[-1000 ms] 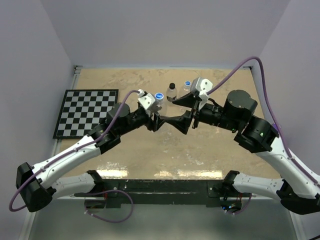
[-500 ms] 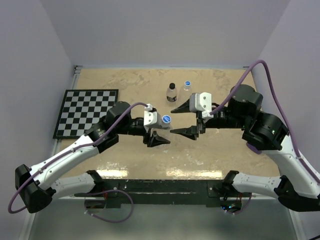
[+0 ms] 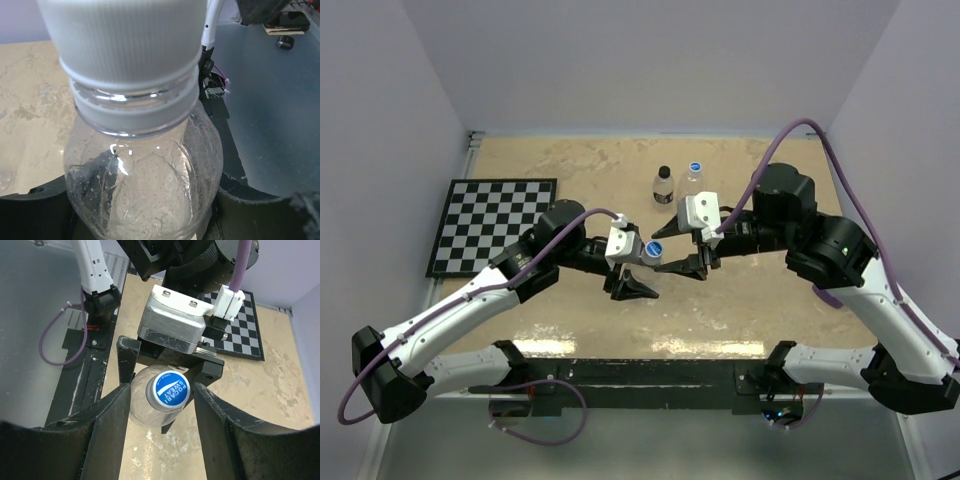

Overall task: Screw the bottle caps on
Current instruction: Screw the bottle cap onto the plastic bottle.

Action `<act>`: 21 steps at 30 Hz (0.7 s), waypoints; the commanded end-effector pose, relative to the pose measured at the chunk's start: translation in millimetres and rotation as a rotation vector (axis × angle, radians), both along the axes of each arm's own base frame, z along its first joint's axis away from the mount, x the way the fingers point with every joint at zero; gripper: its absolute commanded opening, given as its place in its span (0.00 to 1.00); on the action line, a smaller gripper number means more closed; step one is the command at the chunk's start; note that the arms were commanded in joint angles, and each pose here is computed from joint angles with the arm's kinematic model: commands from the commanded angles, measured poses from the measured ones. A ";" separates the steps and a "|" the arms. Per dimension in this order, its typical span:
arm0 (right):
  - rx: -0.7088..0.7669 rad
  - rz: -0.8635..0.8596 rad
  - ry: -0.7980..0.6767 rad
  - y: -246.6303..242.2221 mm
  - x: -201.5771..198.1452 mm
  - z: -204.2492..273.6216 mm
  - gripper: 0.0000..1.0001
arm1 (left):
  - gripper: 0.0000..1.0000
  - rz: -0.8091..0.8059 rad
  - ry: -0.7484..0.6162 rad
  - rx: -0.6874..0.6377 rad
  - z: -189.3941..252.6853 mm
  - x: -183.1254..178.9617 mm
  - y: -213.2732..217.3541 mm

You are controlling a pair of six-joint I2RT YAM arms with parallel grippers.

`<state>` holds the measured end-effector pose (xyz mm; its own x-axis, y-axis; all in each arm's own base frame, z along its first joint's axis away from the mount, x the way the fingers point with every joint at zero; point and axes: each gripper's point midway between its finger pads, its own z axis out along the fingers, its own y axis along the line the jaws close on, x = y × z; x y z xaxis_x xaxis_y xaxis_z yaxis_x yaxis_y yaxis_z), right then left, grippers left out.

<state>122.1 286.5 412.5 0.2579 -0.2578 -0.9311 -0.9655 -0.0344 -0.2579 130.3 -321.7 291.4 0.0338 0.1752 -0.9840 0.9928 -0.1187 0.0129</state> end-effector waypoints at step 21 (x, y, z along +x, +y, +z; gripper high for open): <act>-0.031 0.051 0.031 8.4 -1.5 -4.4 0.24 | 0.00 -0.034 -0.078 -0.054 29.8 -2.4 0.5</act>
